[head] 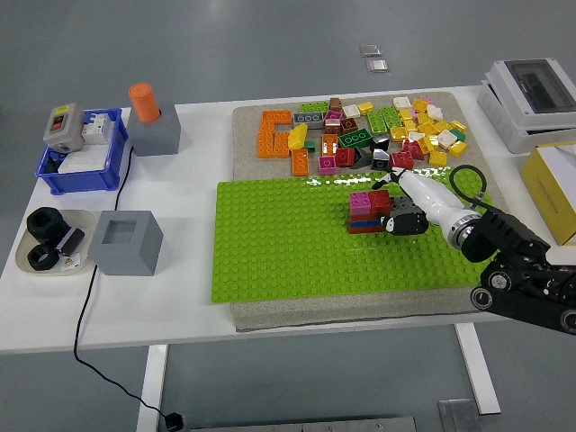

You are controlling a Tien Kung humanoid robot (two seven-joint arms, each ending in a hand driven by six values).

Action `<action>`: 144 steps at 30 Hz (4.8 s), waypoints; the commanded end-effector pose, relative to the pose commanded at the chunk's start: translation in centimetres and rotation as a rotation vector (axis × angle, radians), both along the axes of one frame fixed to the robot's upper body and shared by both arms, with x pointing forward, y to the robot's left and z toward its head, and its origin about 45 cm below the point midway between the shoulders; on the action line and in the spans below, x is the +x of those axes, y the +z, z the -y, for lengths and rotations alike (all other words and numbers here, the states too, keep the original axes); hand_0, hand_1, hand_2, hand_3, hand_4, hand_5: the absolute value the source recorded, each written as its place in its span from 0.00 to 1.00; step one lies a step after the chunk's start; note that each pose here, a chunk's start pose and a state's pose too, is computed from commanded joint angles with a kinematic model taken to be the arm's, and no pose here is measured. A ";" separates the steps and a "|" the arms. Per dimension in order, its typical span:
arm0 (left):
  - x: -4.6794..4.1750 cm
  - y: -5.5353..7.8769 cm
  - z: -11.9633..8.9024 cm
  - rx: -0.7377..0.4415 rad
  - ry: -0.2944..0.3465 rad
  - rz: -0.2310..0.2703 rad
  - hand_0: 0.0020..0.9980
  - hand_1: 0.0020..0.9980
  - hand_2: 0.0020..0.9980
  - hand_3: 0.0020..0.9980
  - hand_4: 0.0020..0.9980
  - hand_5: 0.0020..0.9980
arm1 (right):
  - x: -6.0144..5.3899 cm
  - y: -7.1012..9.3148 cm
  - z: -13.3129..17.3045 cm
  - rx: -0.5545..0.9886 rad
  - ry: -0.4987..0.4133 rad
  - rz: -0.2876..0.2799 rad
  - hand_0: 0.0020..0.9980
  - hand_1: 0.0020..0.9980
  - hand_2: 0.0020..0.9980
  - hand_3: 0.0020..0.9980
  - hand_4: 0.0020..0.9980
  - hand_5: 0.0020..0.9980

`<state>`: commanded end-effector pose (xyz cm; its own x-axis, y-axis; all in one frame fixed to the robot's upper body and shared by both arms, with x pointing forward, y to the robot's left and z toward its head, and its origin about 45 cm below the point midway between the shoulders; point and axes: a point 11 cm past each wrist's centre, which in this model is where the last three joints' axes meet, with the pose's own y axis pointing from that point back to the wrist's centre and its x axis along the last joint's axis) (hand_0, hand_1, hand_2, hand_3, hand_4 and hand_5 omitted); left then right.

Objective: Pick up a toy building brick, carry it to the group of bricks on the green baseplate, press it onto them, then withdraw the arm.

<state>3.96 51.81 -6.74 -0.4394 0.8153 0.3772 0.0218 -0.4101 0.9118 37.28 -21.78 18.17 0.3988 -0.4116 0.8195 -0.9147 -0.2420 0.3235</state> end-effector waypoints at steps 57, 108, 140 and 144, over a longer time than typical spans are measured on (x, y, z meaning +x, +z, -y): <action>0.02 0.0 0.0 0.006 0.001 0.000 0.82 0.80 0.75 0.76 0.85 0.57 | -1.7 2.0 0.3 0.034 0.031 0.041 0.98 1.00 1.00 0.63 0.65 0.35; 0.03 0.1 -0.2 0.013 -0.007 0.004 0.82 0.80 0.75 0.76 0.86 0.58 | -1.5 -0.2 0.6 0.082 -0.004 -0.041 0.97 1.00 1.00 0.61 0.66 0.39; -0.13 0.1 -0.3 0.016 -0.001 0.004 0.82 0.80 0.76 0.76 0.86 0.58 | -0.6 3.5 2.4 0.169 -0.060 0.080 0.97 1.00 0.99 0.63 0.69 0.36; -0.12 0.1 -0.3 0.017 0.000 0.007 0.82 0.80 0.76 0.76 0.86 0.58 | -0.9 4.4 4.1 0.203 -0.114 0.144 0.97 1.00 0.99 0.63 0.69 0.36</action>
